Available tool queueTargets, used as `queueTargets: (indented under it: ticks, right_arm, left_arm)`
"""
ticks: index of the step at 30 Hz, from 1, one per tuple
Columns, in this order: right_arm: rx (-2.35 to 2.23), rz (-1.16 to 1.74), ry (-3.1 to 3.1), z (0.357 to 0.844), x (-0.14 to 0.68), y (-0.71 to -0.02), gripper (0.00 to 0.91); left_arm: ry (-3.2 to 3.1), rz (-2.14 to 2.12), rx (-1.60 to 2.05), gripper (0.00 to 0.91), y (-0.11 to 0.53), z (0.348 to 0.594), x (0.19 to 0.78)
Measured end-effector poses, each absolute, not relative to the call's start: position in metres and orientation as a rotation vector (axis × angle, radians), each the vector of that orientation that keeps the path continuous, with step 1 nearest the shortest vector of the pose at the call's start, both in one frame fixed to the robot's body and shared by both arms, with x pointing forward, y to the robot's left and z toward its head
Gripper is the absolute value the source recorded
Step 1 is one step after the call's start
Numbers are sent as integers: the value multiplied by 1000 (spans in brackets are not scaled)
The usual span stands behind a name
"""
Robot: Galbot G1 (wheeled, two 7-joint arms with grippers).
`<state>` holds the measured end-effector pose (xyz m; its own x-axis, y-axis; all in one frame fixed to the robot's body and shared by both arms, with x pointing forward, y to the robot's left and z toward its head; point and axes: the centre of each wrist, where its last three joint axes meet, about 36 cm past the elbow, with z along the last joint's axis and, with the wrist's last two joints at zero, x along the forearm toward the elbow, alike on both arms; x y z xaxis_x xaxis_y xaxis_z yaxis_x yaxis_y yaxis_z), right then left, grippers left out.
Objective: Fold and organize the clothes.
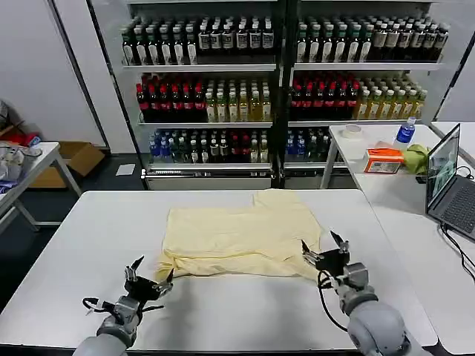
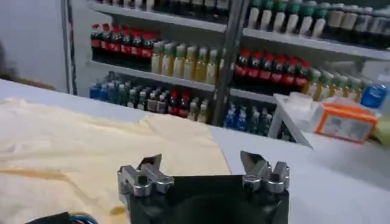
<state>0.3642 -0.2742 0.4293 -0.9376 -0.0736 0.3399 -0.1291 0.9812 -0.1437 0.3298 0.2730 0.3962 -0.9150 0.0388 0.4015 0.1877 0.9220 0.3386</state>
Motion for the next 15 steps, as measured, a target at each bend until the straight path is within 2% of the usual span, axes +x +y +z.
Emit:
queueTargets:
  ticks: [12,14,15]
  right_arm:
    - [105,159,-2706,409,348,-284,907]
    - [107,141,-2689,405,347,-283,907]
    - [110,128,-2678,404,346,-282,907]
  left_arm:
    - [-2642,-389,-113,907,277,380,331]
    - [-2639,-374,-110,685,278,379,333]
    - [-2638,-368,-110,464,279,378,333]
